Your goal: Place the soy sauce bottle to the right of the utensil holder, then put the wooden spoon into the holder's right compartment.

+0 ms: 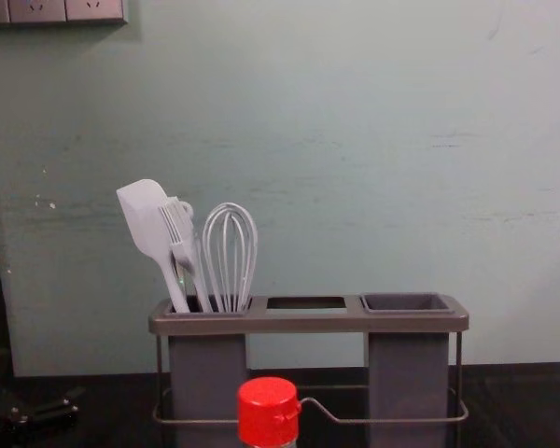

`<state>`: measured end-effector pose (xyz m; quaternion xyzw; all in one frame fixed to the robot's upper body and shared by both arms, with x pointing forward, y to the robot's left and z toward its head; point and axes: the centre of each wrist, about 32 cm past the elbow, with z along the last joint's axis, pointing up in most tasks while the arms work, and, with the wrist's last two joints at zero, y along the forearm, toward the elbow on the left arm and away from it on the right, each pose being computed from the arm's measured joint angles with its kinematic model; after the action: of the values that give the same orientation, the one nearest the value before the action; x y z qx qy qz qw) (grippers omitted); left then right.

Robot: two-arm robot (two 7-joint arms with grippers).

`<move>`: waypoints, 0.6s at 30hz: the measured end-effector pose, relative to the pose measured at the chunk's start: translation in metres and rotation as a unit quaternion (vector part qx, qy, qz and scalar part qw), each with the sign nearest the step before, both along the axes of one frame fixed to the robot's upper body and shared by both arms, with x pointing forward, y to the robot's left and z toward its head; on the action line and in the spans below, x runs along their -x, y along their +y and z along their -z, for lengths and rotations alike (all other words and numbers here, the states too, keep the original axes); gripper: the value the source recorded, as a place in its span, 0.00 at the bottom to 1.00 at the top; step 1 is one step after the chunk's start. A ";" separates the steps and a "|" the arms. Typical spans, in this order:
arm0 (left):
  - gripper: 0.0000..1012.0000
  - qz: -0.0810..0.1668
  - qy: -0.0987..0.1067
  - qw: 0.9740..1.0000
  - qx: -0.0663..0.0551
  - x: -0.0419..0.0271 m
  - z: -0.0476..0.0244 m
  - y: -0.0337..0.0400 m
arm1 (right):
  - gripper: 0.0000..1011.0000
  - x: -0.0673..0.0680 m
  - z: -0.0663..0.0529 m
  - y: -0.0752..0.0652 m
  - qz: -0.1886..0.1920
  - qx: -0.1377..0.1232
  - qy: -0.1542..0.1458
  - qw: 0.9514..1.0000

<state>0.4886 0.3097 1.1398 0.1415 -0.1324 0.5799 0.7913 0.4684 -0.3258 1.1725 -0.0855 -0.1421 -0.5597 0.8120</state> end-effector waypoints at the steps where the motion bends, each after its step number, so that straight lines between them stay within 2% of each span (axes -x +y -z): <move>1: 0.99 0.000 0.000 1.000 0.000 0.0000 0.0000 0.0000 | 0.99 0.004 -0.004 -0.002 -0.006 -0.009 -0.003 1.000; 5: 0.99 0.000 0.000 1.000 0.000 0.0000 0.0000 0.0000 | 0.99 0.015 -0.011 -0.006 -0.021 -0.028 -0.002 0.999; 10: 0.99 0.000 0.000 1.000 0.000 0.0000 0.0000 0.0000 | 0.99 0.031 -0.021 -0.011 -0.058 -0.066 0.006 0.996; 14: 0.99 0.000 0.000 1.000 0.000 0.0000 0.0000 0.0000 | 0.99 0.041 -0.029 -0.012 -0.087 -0.087 0.011 0.992; 17: 0.99 0.000 0.000 1.000 0.000 0.0000 0.0000 0.0000 | 0.99 0.046 -0.035 -0.011 -0.114 -0.103 0.018 0.988; 18: 0.99 0.000 0.000 1.000 0.000 0.0000 0.0000 0.0000 | 0.99 0.049 -0.037 -0.010 -0.130 -0.111 0.023 0.985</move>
<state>0.4886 0.3097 1.1398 0.1414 -0.1325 0.5799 0.7913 0.4199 -0.3355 1.2097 0.0113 -0.0700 -0.4596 0.8853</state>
